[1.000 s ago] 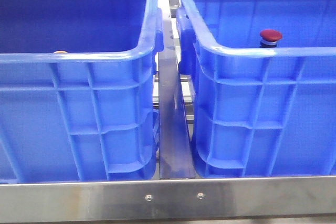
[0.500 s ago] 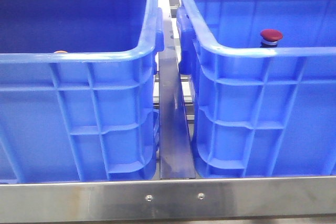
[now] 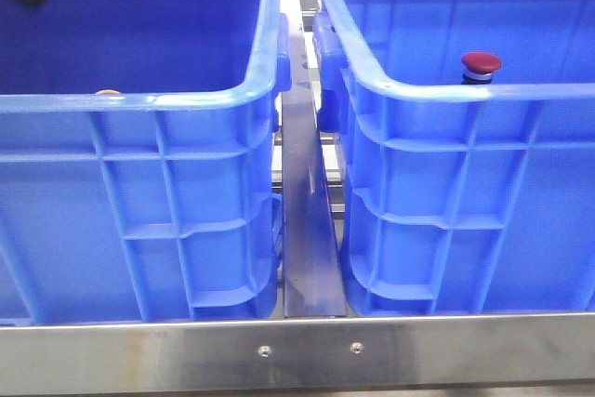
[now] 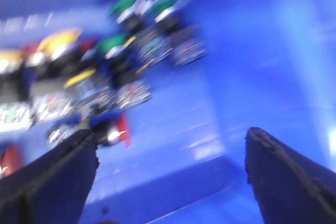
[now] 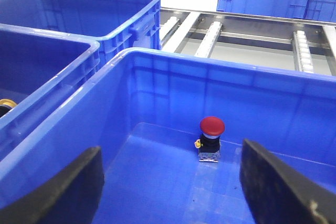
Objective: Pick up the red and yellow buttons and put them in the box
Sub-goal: 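Lower the left gripper into the button bin and grasp a yellow-capped button, then lift the yellow button with the left gripper toward the gap between bins, then close the right gripper on the yellow button and open the left gripper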
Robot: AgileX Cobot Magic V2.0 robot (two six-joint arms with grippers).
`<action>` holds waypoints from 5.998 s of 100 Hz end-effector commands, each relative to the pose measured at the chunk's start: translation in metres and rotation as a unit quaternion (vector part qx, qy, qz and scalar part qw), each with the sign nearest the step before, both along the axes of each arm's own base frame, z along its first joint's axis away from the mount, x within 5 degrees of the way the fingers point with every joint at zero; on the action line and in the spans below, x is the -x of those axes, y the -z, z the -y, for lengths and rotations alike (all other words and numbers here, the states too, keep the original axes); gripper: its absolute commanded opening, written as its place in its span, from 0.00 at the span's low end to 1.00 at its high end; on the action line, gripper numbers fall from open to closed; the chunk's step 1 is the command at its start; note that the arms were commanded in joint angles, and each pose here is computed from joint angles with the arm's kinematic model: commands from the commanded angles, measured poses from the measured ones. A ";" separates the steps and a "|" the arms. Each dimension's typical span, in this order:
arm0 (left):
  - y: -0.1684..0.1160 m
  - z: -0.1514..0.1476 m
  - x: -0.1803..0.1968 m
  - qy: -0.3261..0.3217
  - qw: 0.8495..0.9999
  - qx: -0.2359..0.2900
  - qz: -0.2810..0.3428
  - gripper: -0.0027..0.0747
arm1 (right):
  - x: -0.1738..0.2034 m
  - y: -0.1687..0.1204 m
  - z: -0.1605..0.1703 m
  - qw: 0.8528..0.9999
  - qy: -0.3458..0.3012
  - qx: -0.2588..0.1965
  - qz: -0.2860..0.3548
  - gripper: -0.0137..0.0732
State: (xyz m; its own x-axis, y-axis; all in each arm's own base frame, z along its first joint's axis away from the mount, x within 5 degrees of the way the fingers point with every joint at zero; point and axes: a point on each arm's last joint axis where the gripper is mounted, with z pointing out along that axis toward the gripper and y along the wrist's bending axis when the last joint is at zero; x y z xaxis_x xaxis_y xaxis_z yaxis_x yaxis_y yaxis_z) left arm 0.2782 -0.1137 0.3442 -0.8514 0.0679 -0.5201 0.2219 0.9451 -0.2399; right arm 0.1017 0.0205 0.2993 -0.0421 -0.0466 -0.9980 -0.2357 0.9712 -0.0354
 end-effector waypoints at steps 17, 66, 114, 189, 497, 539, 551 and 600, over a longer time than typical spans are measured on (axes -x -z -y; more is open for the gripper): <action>0.012 -0.007 -0.037 -0.043 0.999 0.008 -0.021 0.73 | 0.000 -0.009 0.001 1.000 0.003 -0.013 0.013 0.80; 0.062 0.002 -0.073 -0.052 0.997 -0.003 -0.053 0.73 | 0.000 -0.009 0.001 1.000 0.003 -0.013 0.013 0.80; 0.064 0.003 -0.076 -0.054 0.997 -0.001 -0.046 0.33 | 0.000 -0.009 0.001 1.000 0.003 -0.013 0.013 0.80; 0.008 -0.007 -0.041 -0.047 0.997 0.026 0.063 0.18 | 0.000 -0.009 0.001 1.000 0.003 -0.013 0.013 0.80; -0.033 0.108 0.085 0.250 0.929 0.089 0.259 0.18 | -0.155 -0.063 -0.092 0.832 -0.339 -0.289 -0.331 0.80; -0.034 0.109 0.084 0.249 0.927 0.090 0.265 0.29 | -0.155 -0.063 -0.092 0.832 -0.339 -0.289 -0.330 0.39; -0.033 0.108 0.084 0.250 0.927 0.088 0.265 0.54 | -0.155 -0.063 -0.092 0.833 -0.338 -0.289 -0.330 0.39; -0.032 0.108 0.085 0.252 0.929 0.085 0.259 0.74 | -0.163 -0.082 -0.028 0.929 -0.255 -0.186 -0.194 0.39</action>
State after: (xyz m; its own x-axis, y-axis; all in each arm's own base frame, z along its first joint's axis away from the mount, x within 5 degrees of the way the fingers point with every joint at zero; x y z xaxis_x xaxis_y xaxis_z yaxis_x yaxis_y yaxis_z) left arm 0.1964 -0.2226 0.3533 -0.4292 0.3533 -0.8312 0.7476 0.6555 -0.1073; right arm 0.2739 0.0589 0.3558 -0.6125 0.2057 -0.7633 -0.5216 0.6204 0.5857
